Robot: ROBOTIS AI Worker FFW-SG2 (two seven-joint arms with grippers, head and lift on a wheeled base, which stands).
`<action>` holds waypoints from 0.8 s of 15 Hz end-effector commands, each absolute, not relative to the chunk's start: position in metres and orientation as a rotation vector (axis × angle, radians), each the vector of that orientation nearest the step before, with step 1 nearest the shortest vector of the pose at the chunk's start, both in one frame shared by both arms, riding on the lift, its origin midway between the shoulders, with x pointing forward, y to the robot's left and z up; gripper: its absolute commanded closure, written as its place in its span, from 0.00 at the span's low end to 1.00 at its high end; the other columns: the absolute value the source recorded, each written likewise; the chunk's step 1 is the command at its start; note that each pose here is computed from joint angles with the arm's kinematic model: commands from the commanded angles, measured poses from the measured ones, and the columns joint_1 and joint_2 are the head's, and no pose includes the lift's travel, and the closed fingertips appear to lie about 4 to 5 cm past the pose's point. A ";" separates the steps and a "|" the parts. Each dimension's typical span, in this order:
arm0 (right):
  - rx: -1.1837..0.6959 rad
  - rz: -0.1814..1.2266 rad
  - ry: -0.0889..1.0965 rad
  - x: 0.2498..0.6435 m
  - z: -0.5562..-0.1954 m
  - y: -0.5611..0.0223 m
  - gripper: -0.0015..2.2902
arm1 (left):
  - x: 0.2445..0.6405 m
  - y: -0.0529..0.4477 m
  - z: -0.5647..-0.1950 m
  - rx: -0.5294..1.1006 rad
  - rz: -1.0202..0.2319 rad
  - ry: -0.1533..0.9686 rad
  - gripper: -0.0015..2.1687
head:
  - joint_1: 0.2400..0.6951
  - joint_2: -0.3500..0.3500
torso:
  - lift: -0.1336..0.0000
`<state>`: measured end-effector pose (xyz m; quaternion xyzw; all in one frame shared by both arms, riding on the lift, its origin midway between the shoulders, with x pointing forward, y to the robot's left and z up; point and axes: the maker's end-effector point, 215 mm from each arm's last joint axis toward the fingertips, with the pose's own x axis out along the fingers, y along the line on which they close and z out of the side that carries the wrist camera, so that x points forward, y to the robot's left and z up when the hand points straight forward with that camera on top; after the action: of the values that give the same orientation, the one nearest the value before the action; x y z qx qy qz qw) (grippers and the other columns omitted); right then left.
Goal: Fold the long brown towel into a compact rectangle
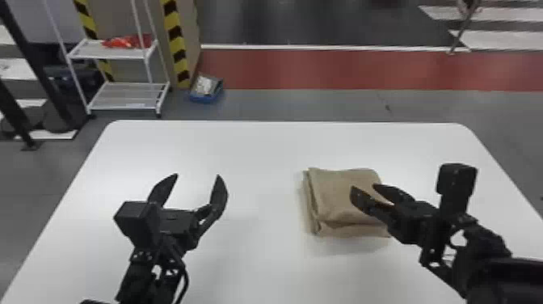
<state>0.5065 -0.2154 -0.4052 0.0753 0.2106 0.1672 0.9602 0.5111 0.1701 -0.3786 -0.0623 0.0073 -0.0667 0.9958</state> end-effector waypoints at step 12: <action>0.167 0.315 0.674 0.434 -0.470 -0.260 0.96 | 0.510 0.174 -0.380 -0.129 -0.127 0.010 0.04 | 1.00 0.36 | 0.29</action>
<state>0.4390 -0.2583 -0.4545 0.0844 0.2981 0.1578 0.9376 0.5105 0.1737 -0.3808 -0.0643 0.0061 -0.0635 0.9959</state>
